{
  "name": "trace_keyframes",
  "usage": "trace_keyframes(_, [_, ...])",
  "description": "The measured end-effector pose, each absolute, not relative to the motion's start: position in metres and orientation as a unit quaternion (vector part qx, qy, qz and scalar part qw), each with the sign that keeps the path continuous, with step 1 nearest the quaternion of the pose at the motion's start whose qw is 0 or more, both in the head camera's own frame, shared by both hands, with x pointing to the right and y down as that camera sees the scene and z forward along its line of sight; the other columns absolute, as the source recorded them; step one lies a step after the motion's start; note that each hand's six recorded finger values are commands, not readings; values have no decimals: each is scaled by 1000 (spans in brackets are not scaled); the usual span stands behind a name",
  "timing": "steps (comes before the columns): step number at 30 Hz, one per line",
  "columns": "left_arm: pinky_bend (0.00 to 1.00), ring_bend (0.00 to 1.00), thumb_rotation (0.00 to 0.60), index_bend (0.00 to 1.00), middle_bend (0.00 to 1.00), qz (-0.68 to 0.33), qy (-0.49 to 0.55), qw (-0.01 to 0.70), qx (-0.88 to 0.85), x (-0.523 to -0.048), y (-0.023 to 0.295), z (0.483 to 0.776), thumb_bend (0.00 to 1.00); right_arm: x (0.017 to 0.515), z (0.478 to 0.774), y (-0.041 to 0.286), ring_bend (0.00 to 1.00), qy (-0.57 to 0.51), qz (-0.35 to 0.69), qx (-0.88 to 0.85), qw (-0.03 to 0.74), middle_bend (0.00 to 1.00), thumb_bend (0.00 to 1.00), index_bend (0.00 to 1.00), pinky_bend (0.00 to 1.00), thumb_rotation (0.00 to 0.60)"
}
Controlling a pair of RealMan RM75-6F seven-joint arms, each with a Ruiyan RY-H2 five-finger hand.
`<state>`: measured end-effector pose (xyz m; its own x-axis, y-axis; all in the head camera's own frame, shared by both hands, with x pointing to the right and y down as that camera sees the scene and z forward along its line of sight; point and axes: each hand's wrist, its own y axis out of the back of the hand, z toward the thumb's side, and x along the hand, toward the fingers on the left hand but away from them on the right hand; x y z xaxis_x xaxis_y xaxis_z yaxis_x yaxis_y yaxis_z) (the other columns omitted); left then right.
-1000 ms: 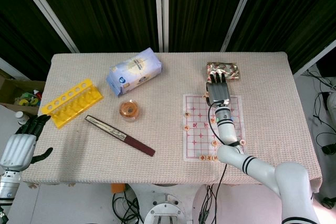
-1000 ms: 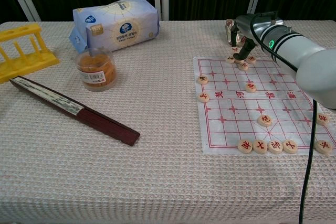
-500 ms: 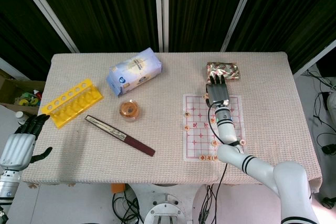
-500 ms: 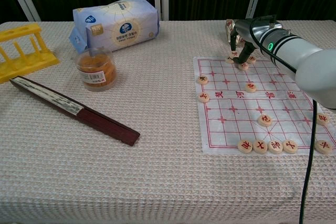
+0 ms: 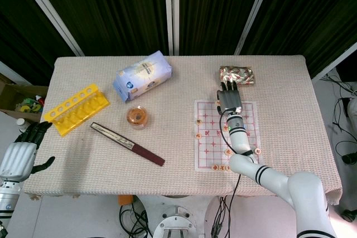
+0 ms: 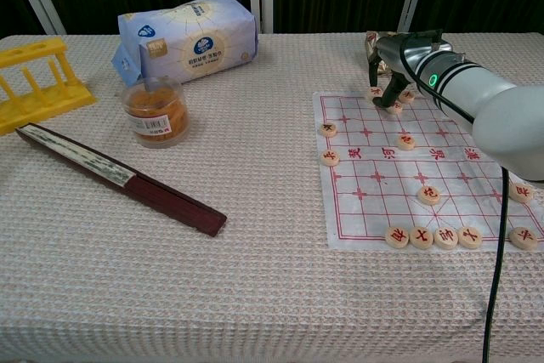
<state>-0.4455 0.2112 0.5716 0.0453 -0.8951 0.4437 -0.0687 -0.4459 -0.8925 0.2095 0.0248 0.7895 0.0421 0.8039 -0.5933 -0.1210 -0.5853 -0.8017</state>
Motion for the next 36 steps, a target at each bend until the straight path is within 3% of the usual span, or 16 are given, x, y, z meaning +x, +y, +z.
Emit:
trace_keyframes(19, [278,64,600,98,102,-576,385,358,-626,-446,210,572,221,208,787,25,0,-266,631,-630,365,119,338,376,0,600])
trace_keyframes(24, [278,64,600,98,101,-576,385,358,-626,-447,210,572,221,206,781,24,0,-266,624,-637,366,69,324,202,0,600])
trace_keyframes(28, [278,64,600,98,102,-575,389,356,-626,-449,210,570,221,208,766,26,0,-260,609,-648,376,11,312,14,0,600])
trace_keyframes(33, [278,64,600,98,101,-574,389,354,-628,-449,210,570,221,231,724,44,0,-253,581,-659,406,0,295,0,0,600])
trace_keyframes(36, [278,64,600,98,101,-575,389,351,-628,-449,209,571,221,276,681,62,0,-266,570,-643,437,0,294,0,0,600])
